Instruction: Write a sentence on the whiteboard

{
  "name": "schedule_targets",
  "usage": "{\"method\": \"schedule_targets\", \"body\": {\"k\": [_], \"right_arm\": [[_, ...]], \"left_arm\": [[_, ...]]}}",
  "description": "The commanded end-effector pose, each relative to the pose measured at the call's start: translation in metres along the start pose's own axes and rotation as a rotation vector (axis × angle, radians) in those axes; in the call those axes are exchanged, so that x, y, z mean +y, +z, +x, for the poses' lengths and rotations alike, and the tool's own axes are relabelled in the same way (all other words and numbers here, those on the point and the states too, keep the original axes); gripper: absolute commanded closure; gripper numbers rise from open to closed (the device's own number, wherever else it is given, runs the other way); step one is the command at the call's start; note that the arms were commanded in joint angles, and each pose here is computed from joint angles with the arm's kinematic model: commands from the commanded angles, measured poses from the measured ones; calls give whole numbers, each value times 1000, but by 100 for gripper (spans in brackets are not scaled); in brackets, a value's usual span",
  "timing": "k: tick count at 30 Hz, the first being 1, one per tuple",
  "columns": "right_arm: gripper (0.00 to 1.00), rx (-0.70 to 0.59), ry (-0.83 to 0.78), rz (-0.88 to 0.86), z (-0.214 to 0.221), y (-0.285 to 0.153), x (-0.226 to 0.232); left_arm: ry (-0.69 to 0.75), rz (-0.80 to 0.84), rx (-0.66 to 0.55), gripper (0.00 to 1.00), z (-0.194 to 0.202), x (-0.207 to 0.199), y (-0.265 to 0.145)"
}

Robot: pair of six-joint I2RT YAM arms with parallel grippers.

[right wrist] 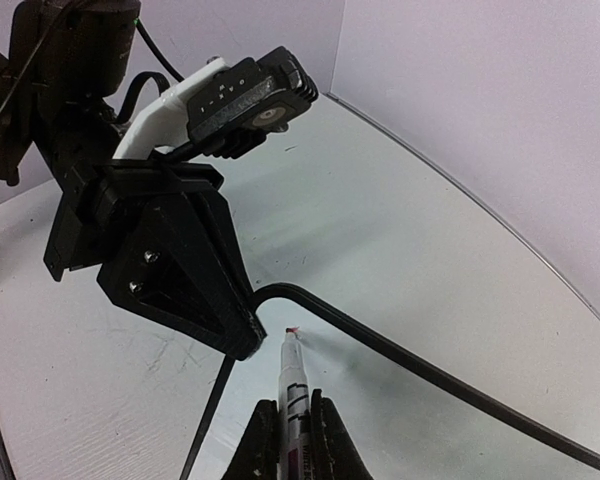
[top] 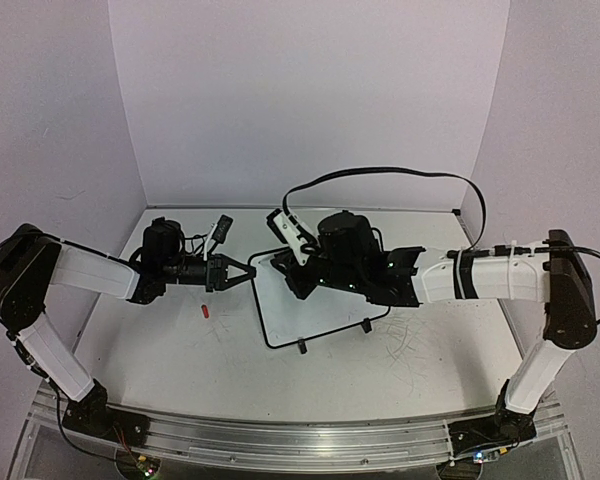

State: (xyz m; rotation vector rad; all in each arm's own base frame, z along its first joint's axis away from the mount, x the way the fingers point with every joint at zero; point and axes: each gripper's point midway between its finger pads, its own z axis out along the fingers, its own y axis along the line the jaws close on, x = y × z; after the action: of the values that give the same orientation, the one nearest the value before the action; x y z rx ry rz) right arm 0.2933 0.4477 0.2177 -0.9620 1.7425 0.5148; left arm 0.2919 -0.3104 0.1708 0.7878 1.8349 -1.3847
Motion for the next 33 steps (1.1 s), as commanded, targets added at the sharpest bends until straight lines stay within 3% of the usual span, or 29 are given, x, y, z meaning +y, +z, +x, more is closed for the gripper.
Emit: {"method": "schedule_targets", "body": {"k": [1, 33], "right_arm": [[100, -7, 14, 31, -1, 3, -5], [100, 49, 30, -30, 25, 3, 17]], "left_arm": [[65, 29, -30, 100, -12, -14, -5], [67, 29, -32, 100, -13, -15, -5]]}}
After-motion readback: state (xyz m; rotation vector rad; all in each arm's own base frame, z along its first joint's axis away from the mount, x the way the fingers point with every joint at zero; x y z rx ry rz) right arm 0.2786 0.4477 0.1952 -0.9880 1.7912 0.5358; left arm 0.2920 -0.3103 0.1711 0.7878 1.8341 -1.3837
